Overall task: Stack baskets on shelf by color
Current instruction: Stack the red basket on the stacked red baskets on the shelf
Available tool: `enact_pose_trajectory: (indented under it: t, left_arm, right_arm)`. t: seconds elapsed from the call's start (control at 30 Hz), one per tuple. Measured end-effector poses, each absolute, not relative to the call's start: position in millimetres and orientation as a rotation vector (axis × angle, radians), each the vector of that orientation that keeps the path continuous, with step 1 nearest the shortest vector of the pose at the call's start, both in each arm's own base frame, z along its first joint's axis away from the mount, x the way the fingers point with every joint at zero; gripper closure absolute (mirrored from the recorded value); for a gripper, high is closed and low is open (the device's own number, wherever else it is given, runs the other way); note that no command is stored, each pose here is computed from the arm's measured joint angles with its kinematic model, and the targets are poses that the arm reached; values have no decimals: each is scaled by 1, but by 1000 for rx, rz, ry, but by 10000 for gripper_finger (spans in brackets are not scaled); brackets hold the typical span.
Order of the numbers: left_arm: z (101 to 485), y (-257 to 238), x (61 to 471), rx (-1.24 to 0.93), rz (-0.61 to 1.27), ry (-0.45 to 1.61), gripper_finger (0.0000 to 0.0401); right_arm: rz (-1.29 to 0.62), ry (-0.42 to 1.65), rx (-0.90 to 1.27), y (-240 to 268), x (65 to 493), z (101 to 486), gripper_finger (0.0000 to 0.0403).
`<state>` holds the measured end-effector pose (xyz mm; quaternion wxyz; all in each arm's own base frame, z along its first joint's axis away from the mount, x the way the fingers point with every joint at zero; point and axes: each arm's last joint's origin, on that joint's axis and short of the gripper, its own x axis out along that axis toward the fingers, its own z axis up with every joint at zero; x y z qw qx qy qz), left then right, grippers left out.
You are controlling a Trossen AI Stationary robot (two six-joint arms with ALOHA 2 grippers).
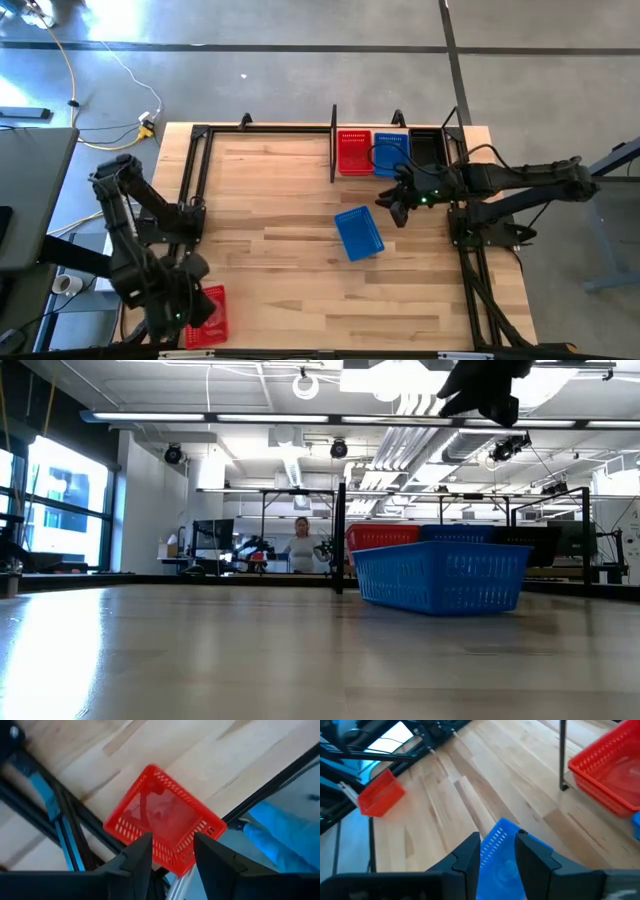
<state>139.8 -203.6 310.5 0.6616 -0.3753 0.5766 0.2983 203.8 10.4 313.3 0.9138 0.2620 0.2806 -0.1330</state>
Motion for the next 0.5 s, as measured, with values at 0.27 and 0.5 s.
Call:
enact_pose_trajectory:
  t: [0.27,0.5]
  left_arm:
    - [300,-221,128,-899,779,1320,268]
    - [286,-233,131,-906,859,1359,268]
  right_arm:
    - [-246,550,562,16,205,316,295]
    - [-241,547,569,20,205,316,295]
